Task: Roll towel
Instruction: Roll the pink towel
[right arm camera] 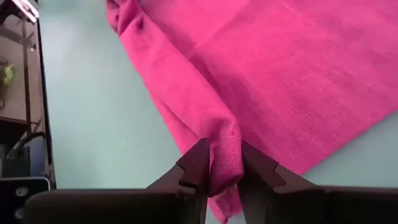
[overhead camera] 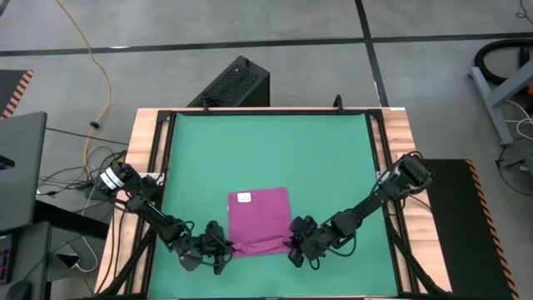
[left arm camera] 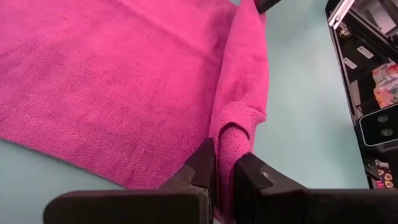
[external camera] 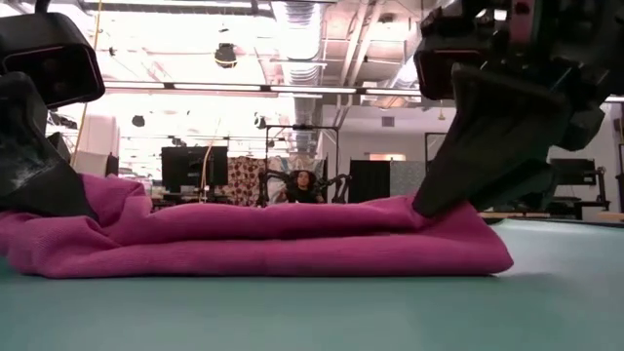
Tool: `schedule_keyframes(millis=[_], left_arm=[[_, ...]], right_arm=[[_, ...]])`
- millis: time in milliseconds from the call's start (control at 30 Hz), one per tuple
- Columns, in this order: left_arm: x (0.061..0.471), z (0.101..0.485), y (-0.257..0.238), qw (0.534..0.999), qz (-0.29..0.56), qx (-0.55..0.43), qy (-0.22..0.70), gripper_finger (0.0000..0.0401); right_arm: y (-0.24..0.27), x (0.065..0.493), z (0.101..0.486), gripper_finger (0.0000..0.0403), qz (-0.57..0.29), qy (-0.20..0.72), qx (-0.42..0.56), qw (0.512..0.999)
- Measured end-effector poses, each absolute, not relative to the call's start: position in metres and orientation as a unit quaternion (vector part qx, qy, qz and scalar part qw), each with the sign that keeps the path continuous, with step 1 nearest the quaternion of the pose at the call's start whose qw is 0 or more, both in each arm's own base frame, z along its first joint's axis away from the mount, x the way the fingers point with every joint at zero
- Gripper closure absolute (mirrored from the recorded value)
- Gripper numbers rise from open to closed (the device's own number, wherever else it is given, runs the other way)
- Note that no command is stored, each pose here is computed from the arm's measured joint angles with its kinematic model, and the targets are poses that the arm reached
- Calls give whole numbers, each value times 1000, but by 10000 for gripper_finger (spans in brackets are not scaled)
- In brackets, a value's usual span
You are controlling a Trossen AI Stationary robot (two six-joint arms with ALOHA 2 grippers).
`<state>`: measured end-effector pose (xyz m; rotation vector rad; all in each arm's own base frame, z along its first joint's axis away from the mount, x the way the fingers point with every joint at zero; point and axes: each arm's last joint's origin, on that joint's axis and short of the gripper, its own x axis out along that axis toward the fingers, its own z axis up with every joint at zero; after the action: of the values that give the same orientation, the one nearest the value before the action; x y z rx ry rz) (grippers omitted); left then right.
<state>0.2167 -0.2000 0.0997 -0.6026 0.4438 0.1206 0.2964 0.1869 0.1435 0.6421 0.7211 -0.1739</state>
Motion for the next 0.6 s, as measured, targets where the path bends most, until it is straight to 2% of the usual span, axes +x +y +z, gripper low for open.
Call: schedule_keyframes(millis=[400,600], left_arm=[[217,100,-200,931,56,-288,218,385],[217,100,-200,929,56,-294,217,385]], right_arm=[[187,285,154,298,-80,366,269,887],[198,275,178,318,-120,269,156,943]])
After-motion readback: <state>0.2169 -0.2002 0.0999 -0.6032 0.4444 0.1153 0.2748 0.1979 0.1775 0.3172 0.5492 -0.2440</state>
